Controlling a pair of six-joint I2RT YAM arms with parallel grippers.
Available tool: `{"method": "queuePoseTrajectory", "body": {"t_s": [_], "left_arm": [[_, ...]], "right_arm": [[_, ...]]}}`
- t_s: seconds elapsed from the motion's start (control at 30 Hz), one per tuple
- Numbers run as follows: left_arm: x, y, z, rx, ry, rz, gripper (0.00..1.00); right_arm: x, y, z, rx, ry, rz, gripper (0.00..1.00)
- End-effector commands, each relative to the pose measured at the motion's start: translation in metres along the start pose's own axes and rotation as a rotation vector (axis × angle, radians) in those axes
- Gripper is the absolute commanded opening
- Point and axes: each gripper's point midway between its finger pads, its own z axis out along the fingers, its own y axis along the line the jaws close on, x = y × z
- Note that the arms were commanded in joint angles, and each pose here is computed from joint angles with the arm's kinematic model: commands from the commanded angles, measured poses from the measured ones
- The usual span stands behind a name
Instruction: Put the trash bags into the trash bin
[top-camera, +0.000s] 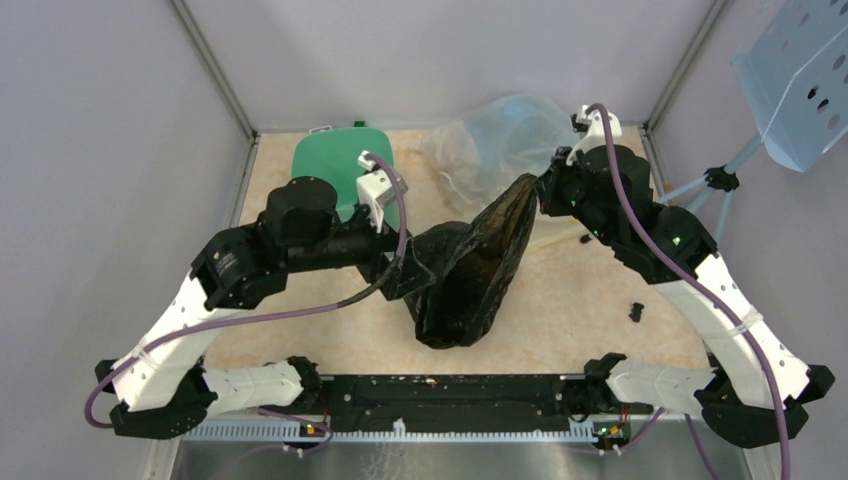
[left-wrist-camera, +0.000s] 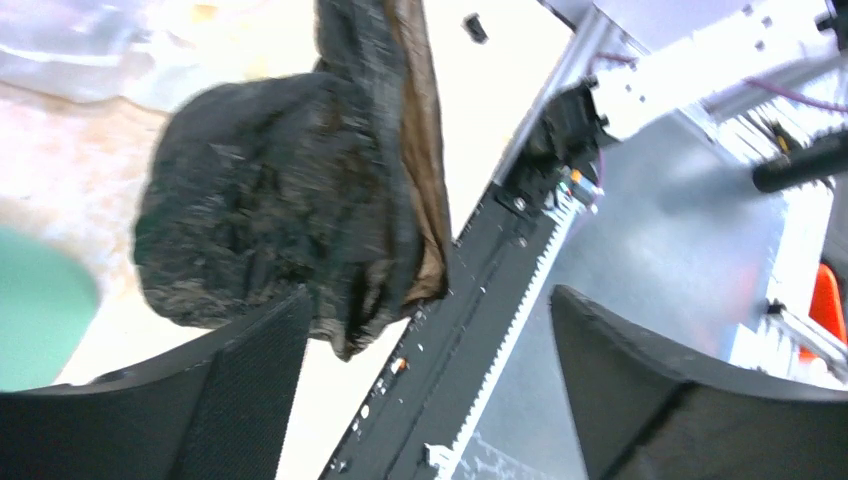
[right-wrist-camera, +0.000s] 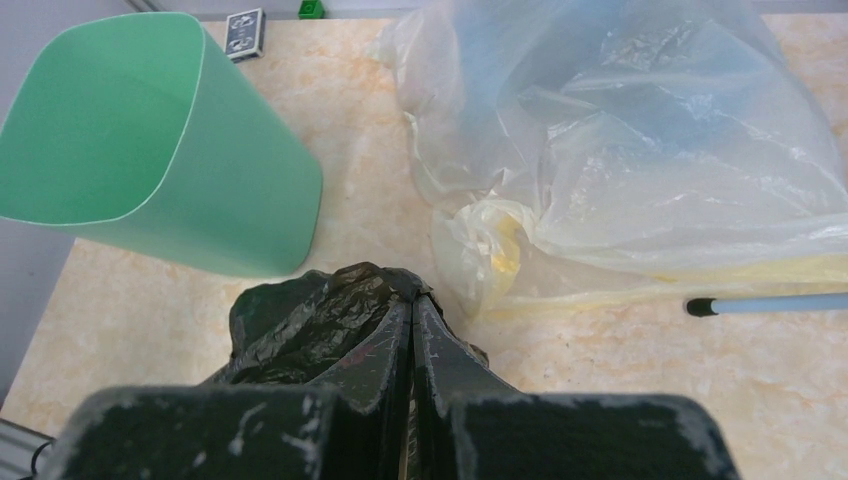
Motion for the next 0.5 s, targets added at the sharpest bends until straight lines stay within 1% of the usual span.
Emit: {"method": "queuePoseTrajectory", "body": {"t_s": [0.0,0.1,0.23,0.37,0.47], "left_arm": [[0.016,0.036,0.011,-0.175,-0.018,-0.05,0.99],[0.037,0.034,0.029,-0.109,-0.009,-0.064,0.99],[0.047,0.033,0.04,-0.079,-0.069,-0.07,0.99],[0.053,0.021,0.05,-0.009,-0.114,-0.083,0.99],[0.064,0.015,0.059,0.003,-0.108,-0.072,0.99]], "right_arm": [[-0.016,0.009,-0.006,-0.053,-0.051,0.042,0.0],[-0.018,0.012,-0.006,-0.069,-0.051,0.048,0.0],[-0.018,0.016,-0.006,-0.087,-0.046,0.054,0.0],[-0.017,0.017,-0.006,-0.091,-0.043,0.059,0.0],[-0.015,0.019,-0.006,-0.101,-0.038,0.063,0.0]]}}
